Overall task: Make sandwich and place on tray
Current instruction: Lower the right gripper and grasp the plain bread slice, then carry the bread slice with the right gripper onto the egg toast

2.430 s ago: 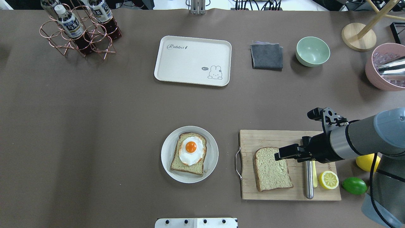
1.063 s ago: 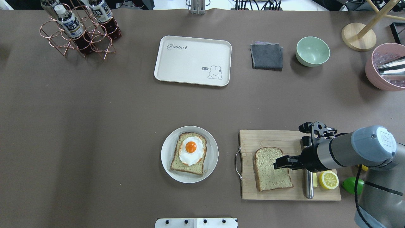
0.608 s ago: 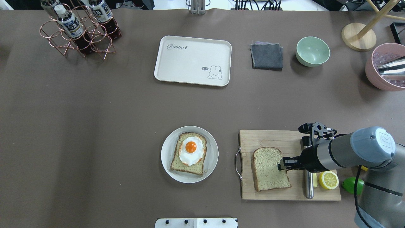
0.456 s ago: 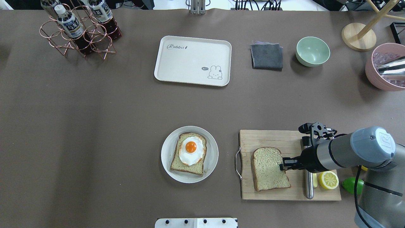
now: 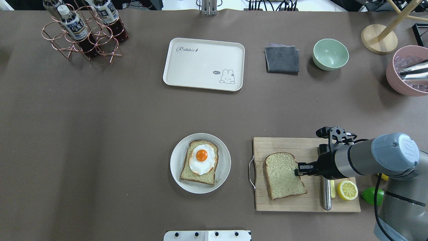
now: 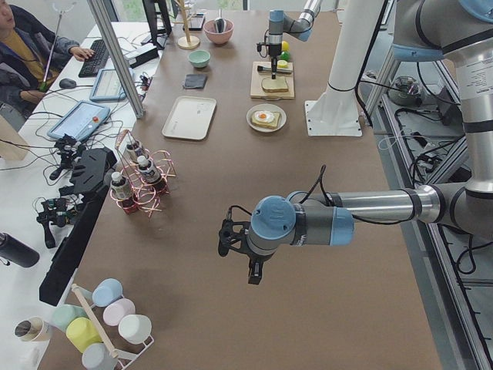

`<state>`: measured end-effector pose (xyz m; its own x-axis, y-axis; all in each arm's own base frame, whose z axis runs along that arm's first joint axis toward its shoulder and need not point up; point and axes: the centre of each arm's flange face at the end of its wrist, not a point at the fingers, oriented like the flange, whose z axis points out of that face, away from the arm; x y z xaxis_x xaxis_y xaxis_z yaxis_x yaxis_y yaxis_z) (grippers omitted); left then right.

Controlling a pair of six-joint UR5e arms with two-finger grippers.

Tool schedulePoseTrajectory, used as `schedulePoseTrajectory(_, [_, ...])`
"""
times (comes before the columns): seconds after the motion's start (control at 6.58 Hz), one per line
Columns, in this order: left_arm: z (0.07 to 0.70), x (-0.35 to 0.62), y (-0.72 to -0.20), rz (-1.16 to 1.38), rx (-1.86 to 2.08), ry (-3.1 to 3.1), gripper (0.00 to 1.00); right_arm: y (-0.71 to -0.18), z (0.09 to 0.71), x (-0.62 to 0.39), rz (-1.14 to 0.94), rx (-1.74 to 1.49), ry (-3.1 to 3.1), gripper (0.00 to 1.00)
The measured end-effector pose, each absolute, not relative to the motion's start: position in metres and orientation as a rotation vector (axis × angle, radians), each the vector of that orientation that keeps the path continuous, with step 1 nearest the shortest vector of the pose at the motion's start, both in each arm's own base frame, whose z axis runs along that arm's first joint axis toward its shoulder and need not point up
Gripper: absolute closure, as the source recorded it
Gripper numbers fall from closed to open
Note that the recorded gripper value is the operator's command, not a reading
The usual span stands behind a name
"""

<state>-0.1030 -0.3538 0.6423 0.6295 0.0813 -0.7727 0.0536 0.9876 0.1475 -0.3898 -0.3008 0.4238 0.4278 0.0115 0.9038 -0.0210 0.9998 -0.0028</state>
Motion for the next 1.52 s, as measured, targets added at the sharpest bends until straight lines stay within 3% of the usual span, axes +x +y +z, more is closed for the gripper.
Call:
schedulePoseTrajectory(0.76, [0.642,-0.103,-0.355,0.012,0.161,0.897,0.02,-0.33,0.317,-0.435,0.127,-0.022,-1.312,1.0])
schedulePoseTrajectory(1.52, [0.641,-0.103,-0.356,0.01,0.16,0.9,0.02,-0.314,0.249,-0.522,0.216,-0.056,-1.391,1.0])
